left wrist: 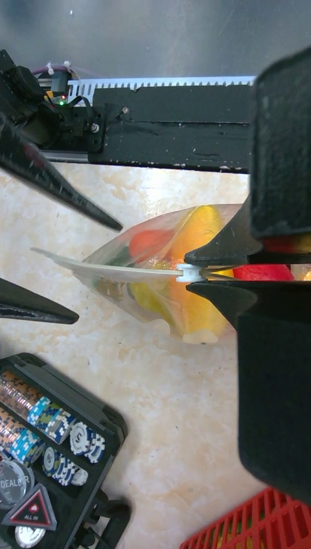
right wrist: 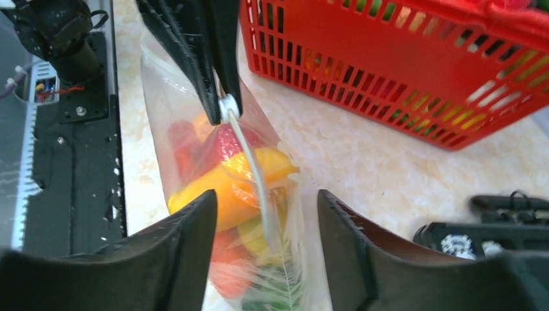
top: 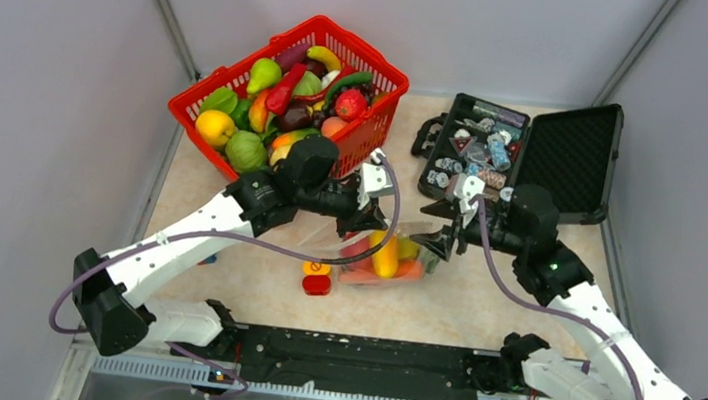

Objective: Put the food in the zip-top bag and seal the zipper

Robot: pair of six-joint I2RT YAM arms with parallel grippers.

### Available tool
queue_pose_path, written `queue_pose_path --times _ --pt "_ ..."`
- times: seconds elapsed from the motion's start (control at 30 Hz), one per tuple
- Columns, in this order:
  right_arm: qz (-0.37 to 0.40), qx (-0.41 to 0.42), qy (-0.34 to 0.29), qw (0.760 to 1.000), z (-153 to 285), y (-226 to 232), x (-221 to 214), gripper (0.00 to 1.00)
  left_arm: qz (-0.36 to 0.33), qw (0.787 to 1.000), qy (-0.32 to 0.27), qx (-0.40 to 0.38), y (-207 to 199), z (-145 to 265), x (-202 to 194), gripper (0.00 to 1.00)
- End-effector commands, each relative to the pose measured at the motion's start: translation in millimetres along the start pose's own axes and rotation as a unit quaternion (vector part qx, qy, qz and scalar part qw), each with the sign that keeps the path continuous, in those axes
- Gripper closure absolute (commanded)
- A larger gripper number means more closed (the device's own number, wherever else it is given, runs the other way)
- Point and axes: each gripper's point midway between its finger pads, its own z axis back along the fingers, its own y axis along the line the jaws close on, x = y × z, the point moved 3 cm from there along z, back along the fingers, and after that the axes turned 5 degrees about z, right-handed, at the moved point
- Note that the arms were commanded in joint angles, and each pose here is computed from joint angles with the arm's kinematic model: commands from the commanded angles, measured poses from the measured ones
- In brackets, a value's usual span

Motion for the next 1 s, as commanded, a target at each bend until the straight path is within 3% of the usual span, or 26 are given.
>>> queue_pose_path --times 0.0,0.23,0.43,0.6,0.77,0.97 --pt "0.037 0.027 -0.041 0.998 6 5 32 0.36 -0.009 0.999 -0.026 -0.029 -5 3 26 1.0" --pt "0.047 0.041 -0.012 0.998 0 -5 34 0.31 -0.011 0.997 -0.033 -0.068 -10 -4 42 1.0" --pt "0.041 0.067 -0.015 0.997 -10 -6 32 0.36 -0.006 0.997 -0.028 -0.072 -11 -8 41 1.0" --pt "0.031 0.08 -0.016 0.996 -13 -3 27 0.56 -0.008 0.997 -0.034 -0.074 -13 -6 43 1.0" --pt "0.028 0.083 -0.026 0.996 -15 -2 28 1.0 -0.006 0.997 -0.03 -0.067 -12 -6 40 1.0" --pt "0.023 -0.007 0.0 1.0 -8 -19 16 1.0 0.007 1.0 -0.005 -0.02 -3 3 19 1.0"
